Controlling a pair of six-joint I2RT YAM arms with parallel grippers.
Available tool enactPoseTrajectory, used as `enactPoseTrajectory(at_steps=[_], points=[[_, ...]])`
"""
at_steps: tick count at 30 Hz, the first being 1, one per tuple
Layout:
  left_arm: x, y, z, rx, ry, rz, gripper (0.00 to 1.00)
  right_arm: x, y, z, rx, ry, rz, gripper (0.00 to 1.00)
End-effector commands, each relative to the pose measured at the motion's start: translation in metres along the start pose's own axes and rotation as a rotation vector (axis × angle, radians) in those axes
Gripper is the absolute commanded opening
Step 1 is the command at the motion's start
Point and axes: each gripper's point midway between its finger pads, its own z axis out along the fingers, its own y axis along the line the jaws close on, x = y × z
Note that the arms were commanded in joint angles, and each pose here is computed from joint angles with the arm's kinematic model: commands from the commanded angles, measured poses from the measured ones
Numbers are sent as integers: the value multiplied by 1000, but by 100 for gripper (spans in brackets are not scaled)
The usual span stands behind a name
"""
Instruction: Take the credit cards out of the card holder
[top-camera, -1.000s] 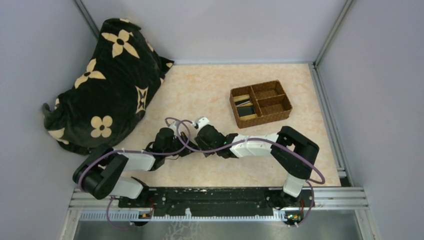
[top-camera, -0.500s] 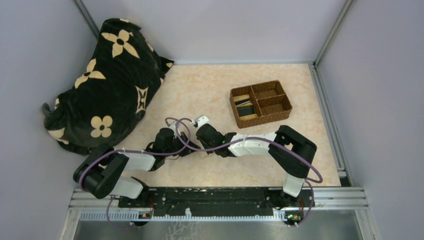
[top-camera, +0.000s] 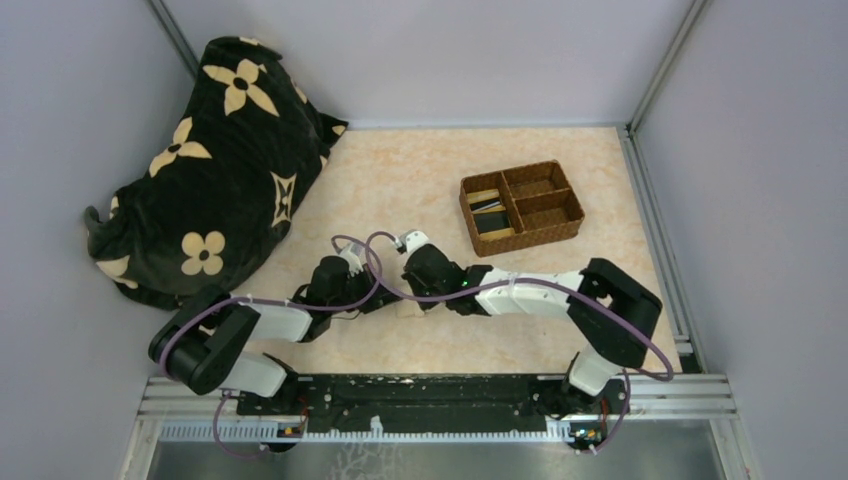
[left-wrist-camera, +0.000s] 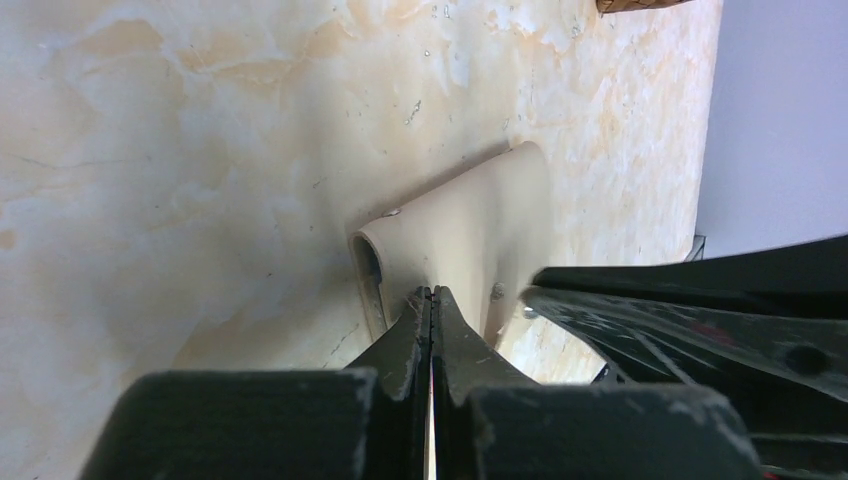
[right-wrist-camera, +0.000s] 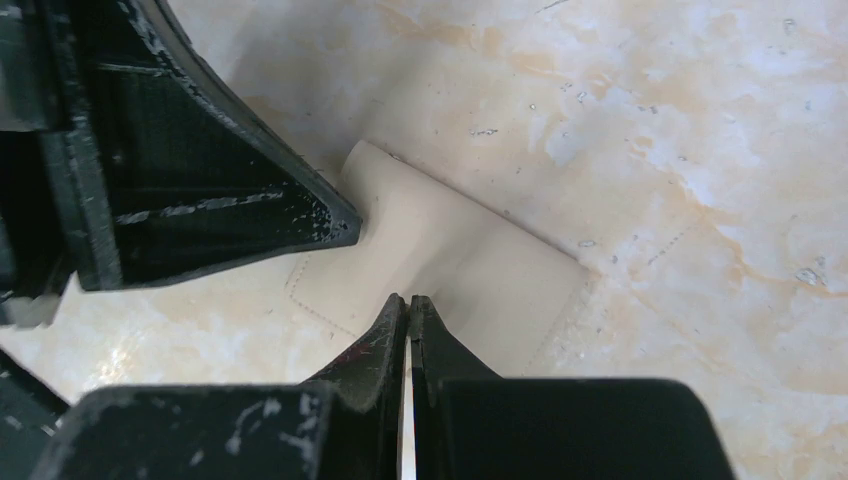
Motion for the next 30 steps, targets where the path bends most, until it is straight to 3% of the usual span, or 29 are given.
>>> enactPoseTrajectory(at_steps=[1,11,19,26,30], points=[[18,37,-3,-131,38,-16,0,-28,0,-26,-56,-78,45,0],[21,37,1,-123,54,-32,0,-30,-3,-41,-72,-126,57,0],[12,20,-7,-86,32,-52,0,-37,-31,-61,14,-175,58,0],[-30,-33,-37,-3,-84,68,32,-64,-30,-79,11,-232,47,0],[-40,-45,-50,2,-113,114,39,-74,-25,-85,-14,-256,56,0]])
